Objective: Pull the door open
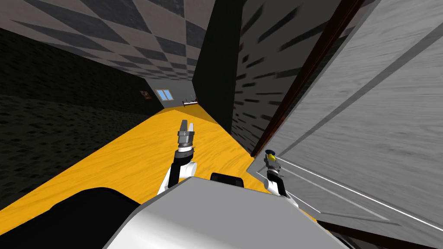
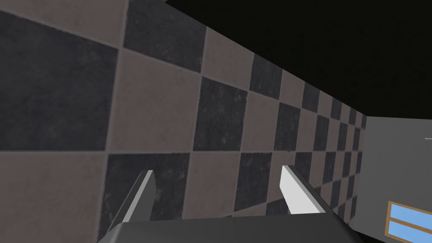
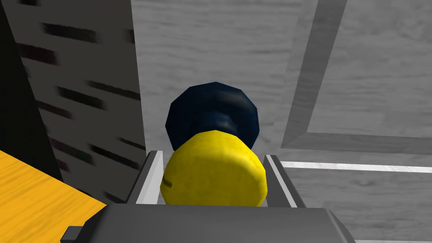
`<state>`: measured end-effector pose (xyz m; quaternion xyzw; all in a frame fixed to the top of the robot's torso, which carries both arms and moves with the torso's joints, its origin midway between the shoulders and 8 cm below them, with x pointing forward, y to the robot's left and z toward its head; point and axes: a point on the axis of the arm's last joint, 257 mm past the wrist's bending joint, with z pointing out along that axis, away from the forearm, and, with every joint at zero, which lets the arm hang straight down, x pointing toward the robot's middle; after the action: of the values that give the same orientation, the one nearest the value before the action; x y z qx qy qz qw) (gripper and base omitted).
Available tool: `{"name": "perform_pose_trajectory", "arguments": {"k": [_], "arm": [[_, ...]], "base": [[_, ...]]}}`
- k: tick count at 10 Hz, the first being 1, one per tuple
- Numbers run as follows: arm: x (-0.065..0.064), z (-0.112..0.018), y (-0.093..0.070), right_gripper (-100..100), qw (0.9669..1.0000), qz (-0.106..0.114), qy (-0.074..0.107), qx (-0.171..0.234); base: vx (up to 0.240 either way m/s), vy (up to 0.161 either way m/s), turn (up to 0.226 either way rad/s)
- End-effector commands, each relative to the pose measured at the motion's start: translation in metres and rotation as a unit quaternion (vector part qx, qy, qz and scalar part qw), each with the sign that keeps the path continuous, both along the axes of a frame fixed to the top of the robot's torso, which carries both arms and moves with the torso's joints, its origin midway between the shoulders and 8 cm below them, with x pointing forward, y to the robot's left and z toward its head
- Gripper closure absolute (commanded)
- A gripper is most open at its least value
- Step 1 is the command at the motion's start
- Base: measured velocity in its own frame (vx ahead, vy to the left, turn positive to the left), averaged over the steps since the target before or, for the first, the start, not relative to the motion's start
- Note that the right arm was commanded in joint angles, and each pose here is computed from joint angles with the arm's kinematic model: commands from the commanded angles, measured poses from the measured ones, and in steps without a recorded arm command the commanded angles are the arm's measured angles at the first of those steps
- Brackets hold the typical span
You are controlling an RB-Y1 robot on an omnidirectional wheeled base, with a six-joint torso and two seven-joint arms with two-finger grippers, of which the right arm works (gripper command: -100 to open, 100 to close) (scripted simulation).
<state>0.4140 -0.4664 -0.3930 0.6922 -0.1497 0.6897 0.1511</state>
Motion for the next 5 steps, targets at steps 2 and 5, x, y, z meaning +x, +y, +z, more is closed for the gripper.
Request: {"name": "perform_pose_trajectory", "arguments": {"k": [2,5], "arm": [[0.001,0.001,0.005,100,0.9999,0.015,-0.001,0.000],[0.002,0.001,0.014,100,0.9993,0.039,-0.002,0.000]], "base": [[-0.192,-0.009,0.091],[-0.224,-0.021,0.099]]}}
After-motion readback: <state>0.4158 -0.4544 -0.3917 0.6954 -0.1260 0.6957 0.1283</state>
